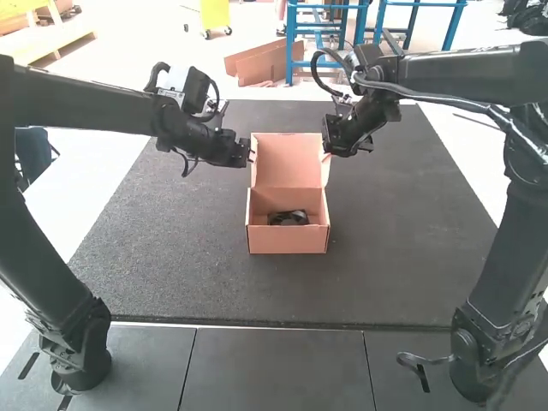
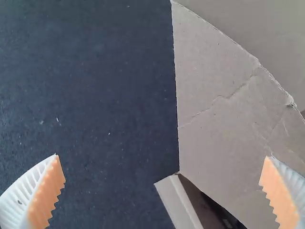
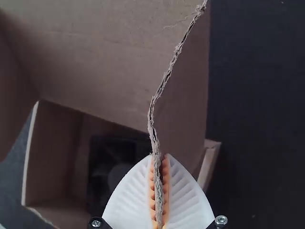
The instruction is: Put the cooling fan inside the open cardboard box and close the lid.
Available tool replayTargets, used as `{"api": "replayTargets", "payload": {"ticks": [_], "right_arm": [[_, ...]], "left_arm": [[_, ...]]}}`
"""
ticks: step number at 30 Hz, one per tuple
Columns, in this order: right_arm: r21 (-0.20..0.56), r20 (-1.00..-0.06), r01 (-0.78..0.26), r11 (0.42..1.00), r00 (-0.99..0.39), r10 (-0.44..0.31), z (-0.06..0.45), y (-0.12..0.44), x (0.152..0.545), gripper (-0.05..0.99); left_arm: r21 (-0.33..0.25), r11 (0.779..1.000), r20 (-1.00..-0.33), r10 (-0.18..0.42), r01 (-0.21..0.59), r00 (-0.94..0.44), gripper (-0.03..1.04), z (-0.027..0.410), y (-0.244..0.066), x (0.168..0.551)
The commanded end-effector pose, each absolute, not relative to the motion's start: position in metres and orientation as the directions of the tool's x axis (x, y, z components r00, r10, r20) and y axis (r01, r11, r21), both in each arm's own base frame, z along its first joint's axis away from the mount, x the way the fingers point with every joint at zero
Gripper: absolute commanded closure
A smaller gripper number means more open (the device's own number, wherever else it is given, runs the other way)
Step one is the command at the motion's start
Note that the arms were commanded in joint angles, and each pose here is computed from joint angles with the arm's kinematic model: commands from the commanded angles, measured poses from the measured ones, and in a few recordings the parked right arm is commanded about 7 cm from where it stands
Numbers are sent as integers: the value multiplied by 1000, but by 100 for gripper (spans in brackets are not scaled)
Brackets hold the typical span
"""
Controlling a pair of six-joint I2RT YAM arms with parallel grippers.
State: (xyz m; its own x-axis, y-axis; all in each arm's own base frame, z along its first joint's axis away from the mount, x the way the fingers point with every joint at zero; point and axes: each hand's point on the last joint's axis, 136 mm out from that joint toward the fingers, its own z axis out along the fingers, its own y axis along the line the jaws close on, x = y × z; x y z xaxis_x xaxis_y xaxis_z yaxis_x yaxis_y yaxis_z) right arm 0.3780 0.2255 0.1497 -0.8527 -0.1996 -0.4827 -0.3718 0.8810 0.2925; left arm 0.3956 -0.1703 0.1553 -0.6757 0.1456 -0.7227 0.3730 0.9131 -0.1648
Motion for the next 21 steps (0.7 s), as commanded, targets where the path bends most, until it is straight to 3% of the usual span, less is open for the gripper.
{"api": "replayTargets", "payload": {"ticks": [1,21], "right_arm": [[302,-480,-403,864,-847,-228,152,230,361,94],[446,-364,-374,813,-906,-217,131,238,320,94]], "left_arm": [[-175,899,-769,130,402,-626,4,187,-181,393],[-177,894,-762,141,412,-632,4,174,-183,365]]}}
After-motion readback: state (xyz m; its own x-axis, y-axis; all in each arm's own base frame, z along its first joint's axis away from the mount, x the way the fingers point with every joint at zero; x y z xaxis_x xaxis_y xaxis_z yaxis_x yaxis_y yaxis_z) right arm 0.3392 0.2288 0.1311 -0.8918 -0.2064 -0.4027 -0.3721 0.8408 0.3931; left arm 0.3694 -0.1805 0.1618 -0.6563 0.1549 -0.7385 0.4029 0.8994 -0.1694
